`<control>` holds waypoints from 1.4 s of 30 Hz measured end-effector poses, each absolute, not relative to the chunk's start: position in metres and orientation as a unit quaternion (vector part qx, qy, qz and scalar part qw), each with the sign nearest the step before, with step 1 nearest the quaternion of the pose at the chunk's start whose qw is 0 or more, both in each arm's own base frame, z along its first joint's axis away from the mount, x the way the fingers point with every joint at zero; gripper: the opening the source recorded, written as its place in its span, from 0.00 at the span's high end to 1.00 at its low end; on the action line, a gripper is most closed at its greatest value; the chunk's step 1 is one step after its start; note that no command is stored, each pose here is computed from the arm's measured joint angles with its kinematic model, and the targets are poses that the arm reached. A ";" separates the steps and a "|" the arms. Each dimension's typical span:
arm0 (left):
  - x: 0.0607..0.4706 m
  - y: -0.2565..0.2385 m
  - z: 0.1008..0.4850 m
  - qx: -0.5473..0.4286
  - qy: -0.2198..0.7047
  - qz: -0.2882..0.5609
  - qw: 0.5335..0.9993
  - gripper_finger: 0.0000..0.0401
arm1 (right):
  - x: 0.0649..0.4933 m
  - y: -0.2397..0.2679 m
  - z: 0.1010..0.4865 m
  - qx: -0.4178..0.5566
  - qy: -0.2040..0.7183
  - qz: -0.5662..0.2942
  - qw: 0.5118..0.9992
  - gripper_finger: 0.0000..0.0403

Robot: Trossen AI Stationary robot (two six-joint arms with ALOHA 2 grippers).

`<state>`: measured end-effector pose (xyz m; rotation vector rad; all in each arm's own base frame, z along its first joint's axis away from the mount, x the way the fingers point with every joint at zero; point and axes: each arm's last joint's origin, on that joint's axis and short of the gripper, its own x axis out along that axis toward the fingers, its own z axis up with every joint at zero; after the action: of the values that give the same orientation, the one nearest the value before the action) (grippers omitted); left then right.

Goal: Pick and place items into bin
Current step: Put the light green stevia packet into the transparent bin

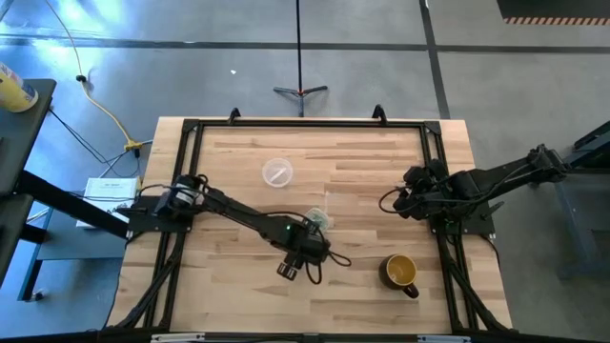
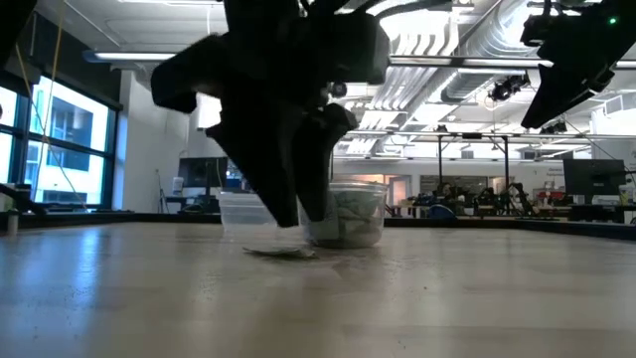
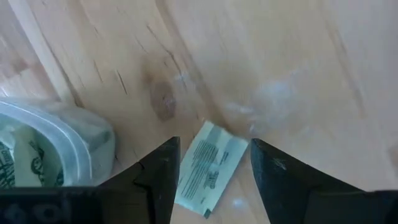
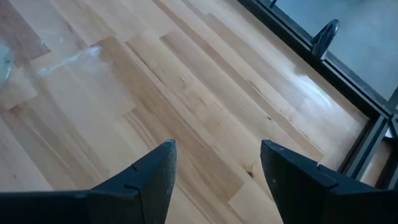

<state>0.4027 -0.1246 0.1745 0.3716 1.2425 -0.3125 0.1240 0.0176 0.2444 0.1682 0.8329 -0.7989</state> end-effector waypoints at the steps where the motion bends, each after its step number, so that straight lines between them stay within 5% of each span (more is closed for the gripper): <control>1: 0.403 -0.123 0.174 0.177 0.578 -0.149 0.782 0.43 | 0.124 0.018 0.244 0.079 0.393 -0.377 0.835 0.44; 14: 0.390 -0.110 0.150 0.177 0.610 -0.174 0.753 0.45 | 0.124 0.017 0.245 0.088 0.386 -0.384 0.834 0.44; 29: 0.394 -0.103 0.153 0.226 0.595 -0.111 0.763 0.95 | 0.124 0.018 0.245 0.102 0.382 -0.388 0.833 0.44; 38: 0.383 -0.116 0.192 0.205 0.624 -0.100 0.748 0.93 | 0.124 0.018 0.245 0.100 0.381 -0.388 0.833 0.44; 42: 0.390 -0.124 0.223 0.215 0.590 -0.076 0.775 0.95 | 0.124 0.017 0.245 0.098 0.381 -0.389 0.833 0.44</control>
<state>0.3899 -0.1236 0.2229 0.4656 1.2775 -0.1651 0.1240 0.0174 0.2447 0.2075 0.8069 -0.8247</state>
